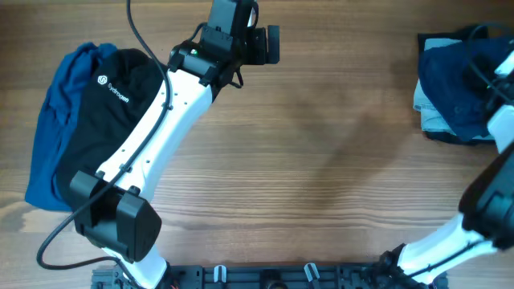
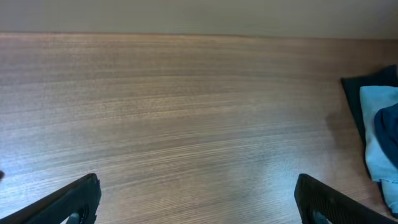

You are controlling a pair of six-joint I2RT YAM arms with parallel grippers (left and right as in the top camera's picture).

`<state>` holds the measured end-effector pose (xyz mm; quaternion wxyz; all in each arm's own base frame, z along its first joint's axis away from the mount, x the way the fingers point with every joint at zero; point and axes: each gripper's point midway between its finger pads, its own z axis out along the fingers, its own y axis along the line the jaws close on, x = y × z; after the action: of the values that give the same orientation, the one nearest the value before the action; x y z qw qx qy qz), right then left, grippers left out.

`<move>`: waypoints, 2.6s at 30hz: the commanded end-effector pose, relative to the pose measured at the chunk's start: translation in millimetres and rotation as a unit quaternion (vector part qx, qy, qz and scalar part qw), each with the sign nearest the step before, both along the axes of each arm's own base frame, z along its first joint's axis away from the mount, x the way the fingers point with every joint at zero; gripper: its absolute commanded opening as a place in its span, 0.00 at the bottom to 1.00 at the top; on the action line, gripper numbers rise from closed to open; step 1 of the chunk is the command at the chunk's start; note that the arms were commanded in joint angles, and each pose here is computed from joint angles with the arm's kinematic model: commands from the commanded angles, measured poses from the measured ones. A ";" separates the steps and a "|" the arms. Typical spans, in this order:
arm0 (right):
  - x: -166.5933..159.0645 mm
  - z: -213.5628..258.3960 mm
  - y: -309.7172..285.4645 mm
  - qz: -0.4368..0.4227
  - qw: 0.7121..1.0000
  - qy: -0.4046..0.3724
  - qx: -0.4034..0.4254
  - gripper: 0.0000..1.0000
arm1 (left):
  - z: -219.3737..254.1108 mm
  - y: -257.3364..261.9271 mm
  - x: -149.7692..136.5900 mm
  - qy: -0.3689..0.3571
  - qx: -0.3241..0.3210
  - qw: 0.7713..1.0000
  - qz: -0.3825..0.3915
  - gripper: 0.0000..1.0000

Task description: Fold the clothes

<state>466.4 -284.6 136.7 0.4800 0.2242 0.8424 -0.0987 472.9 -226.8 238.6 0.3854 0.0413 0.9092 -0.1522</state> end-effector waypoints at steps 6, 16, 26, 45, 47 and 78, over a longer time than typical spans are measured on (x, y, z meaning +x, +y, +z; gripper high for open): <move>-39.0 229.2 49.2 0.056 0.974 -0.197 -0.100 1.00 | 68.3 23.2 -5.8 -0.083 0.006 0.996 0.021 1.00; -133.9 332.7 124.8 0.083 0.951 -0.274 -0.115 1.00 | 158.4 58.5 -73.0 -0.145 -0.021 0.989 0.031 1.00; -217.7 383.2 179.9 0.079 0.928 -0.346 -0.113 1.00 | 200.8 89.8 -138.6 -0.169 -0.033 0.984 0.033 1.00; -198.1 259.9 167.6 -0.149 0.841 -0.282 0.437 1.00 | 185.2 83.4 -163.3 -0.123 -0.040 0.992 -0.007 1.00; -197.0 223.8 166.8 -0.240 0.769 -0.246 0.540 1.00 | 185.1 81.0 -164.4 -0.121 -0.044 0.992 -0.013 1.00; -149.2 -9.1 133.9 -0.644 0.412 -0.020 0.645 1.00 | 125.4 183.8 -132.4 -0.299 -0.106 0.941 0.118 1.00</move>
<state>315.9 -148.3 144.2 0.0259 0.9383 0.2704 0.2141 354.2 -47.3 398.9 0.6511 -0.0673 0.7409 -0.1505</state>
